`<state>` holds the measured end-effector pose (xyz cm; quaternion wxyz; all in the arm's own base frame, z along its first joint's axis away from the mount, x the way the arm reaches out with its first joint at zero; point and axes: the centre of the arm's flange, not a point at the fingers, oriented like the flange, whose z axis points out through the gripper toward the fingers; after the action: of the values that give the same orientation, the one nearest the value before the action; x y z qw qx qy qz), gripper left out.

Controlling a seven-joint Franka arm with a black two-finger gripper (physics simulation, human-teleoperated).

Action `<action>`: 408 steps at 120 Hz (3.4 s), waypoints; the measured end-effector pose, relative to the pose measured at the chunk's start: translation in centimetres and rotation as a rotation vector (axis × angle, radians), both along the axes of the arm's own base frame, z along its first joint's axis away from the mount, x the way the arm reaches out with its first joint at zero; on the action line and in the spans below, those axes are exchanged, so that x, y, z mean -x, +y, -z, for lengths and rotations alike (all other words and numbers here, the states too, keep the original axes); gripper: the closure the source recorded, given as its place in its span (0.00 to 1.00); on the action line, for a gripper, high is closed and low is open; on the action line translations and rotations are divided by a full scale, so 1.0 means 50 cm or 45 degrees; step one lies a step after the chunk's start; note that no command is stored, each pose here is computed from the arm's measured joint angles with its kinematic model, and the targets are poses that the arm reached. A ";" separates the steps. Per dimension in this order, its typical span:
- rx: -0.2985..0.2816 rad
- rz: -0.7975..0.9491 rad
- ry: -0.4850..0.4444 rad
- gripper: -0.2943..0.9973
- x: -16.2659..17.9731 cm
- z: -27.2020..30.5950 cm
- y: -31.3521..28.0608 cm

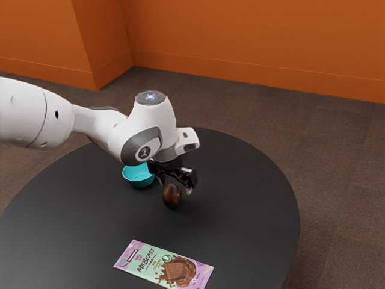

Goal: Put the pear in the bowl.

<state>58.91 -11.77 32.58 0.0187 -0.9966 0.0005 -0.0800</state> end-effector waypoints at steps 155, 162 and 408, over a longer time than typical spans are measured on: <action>-0.013 -0.033 -0.109 0.40 -0.008 0.135 0.064; -0.014 -0.031 -0.109 0.41 -0.007 0.137 0.063; 0.082 -0.196 -0.016 0.25 -0.031 -0.416 0.179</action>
<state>60.47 -2.80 53.38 -0.0074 -0.9933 -0.0789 -0.0846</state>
